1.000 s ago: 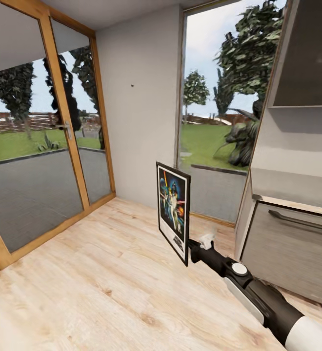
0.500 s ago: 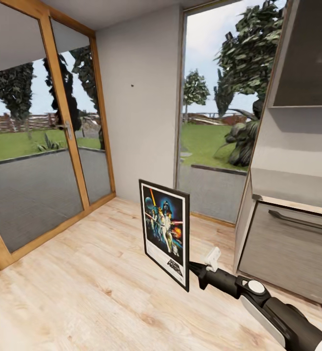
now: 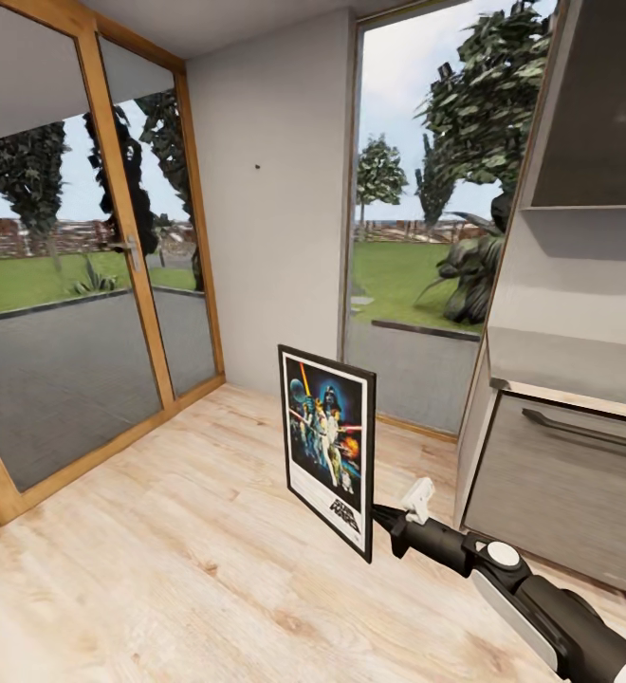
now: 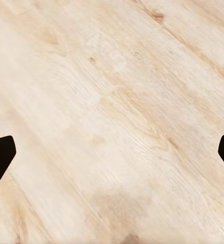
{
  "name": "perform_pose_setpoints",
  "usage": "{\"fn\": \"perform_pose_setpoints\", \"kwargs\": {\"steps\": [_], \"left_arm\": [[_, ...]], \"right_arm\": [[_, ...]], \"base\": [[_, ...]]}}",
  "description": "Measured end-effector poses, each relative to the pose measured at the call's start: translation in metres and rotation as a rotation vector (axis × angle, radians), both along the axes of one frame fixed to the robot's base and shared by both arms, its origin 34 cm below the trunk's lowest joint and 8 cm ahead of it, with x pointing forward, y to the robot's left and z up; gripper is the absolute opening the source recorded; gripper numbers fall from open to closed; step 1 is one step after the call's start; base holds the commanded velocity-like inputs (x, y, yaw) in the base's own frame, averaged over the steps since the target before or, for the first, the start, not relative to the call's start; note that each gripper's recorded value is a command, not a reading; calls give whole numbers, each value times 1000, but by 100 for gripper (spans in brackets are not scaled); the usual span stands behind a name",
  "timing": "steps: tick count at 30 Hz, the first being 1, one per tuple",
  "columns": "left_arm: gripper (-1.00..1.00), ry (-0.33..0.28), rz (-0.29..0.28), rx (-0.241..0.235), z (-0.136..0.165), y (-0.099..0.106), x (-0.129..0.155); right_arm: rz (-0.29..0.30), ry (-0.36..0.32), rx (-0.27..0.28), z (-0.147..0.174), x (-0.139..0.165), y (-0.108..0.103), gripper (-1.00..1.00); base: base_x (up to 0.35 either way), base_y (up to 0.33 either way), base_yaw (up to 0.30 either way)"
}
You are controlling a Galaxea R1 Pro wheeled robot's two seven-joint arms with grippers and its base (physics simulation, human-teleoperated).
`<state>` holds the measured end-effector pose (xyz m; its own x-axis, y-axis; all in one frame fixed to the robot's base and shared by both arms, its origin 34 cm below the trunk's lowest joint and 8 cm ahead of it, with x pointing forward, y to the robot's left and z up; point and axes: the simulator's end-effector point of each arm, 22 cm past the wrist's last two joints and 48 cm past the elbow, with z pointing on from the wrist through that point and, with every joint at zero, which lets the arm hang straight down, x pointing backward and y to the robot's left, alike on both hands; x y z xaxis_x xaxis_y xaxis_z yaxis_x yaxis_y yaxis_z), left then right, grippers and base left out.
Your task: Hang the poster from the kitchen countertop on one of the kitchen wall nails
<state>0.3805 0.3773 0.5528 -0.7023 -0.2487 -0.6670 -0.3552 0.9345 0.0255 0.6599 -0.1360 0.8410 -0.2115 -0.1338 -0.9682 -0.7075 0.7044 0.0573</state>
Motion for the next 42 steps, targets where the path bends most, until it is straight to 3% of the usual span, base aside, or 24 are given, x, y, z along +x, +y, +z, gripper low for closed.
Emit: {"fn": "perform_pose_setpoints", "kwargs": {"steps": [18, 26, 31, 36, 42], "left_arm": [[100, 3, 0, 1, 25, 1, 0], [100, 4, -14, 60, 46, 38, 2], [100, -21, -23, 71, 63, 43, 12], [100, -52, -77, 28, 75, 29, 23], [100, -49, -98, 9, 82, 27, 21]], "right_arm": [[-1, 1, 0, 25, 1, -1, -100], [-25, 9, -2, 34, 5, -10, -100], [-41, 4, 6, 46, 10, -15, -100], [-46, 4, 8, 54, 11, -18, -100], [-46, 4, 6, 62, 10, -18, -100]], "base": [[0, 0, 0], [0, 0, 0], [0, 0, 0], [0, 0, 0], [0, 0, 0]]}}
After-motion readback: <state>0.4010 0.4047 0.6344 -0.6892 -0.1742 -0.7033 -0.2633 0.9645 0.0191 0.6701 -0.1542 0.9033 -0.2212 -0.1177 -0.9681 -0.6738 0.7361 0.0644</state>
